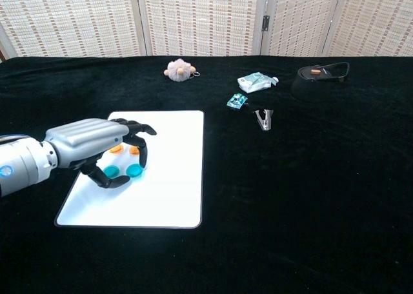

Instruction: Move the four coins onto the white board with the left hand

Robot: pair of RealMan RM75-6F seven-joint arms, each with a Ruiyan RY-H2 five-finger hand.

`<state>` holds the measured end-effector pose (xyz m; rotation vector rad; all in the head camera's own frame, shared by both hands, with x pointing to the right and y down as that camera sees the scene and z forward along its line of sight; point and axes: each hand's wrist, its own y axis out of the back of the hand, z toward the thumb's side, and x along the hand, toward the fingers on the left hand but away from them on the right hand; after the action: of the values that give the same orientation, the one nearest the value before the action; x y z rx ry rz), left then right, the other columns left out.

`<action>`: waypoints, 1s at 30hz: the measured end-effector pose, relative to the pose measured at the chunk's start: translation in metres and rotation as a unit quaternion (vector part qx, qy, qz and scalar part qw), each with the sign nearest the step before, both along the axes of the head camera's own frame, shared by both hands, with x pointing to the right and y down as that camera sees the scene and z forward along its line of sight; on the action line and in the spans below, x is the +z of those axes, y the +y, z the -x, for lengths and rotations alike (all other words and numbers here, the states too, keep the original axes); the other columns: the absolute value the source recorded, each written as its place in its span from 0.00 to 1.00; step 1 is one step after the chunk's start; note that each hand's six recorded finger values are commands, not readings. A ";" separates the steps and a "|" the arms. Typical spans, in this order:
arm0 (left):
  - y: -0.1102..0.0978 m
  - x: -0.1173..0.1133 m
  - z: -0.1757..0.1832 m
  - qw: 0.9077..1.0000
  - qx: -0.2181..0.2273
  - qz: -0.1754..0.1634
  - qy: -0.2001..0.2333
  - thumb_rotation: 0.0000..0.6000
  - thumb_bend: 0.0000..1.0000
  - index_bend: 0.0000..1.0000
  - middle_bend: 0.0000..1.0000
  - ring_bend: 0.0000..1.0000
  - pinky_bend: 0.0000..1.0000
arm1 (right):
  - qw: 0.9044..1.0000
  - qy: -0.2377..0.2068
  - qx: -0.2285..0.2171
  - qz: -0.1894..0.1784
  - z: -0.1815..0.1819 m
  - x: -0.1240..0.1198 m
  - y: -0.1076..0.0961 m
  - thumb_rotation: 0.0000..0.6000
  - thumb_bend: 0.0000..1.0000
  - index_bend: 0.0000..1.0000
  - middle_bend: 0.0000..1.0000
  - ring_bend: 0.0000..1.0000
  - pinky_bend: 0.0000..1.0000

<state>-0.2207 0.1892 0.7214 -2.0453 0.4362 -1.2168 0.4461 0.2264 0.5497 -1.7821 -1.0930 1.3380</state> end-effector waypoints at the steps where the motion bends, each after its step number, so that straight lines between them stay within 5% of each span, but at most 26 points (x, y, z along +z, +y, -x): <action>1: 0.000 0.000 0.000 1.000 0.000 0.000 0.000 1.00 0.46 0.47 0.11 0.00 0.00 | 1.000 0.000 0.000 0.000 0.000 0.000 0.000 1.00 0.30 0.01 0.10 0.15 0.13; 16: -0.001 -0.004 -0.002 1.000 -0.002 -0.001 0.006 1.00 0.46 0.31 0.09 0.00 0.00 | 1.000 0.000 0.003 -0.002 -0.002 -0.002 0.001 1.00 0.30 0.01 0.10 0.15 0.13; 22: -0.018 -0.023 0.013 0.998 -0.054 -0.020 0.035 1.00 0.46 0.27 0.09 0.00 0.00 | 1.000 0.002 0.005 -0.005 -0.005 -0.004 0.000 1.00 0.30 0.01 0.10 0.15 0.13; 30: -0.044 -0.056 0.079 0.984 -0.160 -0.071 0.028 1.00 0.46 0.26 0.09 0.00 0.00 | 1.000 0.000 0.007 -0.004 -0.006 -0.002 -0.001 1.00 0.30 0.00 0.09 0.13 0.12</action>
<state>-0.3002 0.1457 0.6653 -1.9405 0.8801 -1.2727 0.4522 0.2258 0.5474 -1.7716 -1.1101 1.3399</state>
